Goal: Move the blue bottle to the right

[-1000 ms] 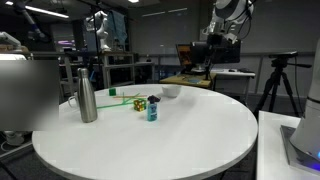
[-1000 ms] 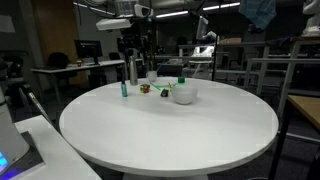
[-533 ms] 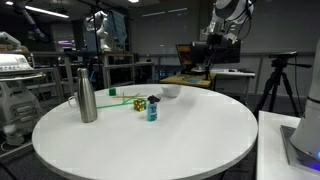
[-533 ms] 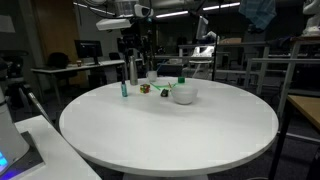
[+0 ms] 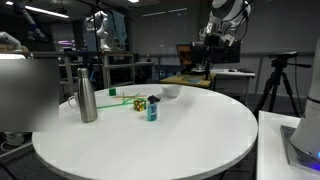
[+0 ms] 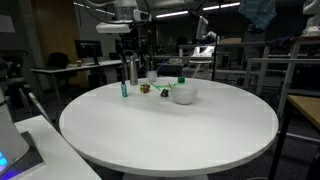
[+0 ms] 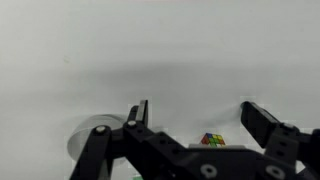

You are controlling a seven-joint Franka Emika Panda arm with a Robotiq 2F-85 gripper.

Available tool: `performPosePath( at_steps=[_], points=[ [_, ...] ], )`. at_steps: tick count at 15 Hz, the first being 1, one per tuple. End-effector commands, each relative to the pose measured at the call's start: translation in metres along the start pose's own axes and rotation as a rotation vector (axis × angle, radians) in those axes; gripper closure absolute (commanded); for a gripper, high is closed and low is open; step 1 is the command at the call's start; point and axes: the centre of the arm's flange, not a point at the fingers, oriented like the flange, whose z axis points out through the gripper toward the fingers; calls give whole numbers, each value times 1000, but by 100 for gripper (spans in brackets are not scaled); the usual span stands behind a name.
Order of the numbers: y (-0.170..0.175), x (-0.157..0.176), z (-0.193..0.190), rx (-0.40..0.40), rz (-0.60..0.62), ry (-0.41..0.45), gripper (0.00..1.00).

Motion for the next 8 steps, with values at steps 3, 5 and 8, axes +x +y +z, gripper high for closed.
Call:
performPosePath(
  at_steps=[3,5,8],
  points=[
    [-20,11,15,43,-65,-47,0],
    [-32,13,20,43,-85,-76,0],
    [-52,29,39,28,-106,-130,0]
  ],
)
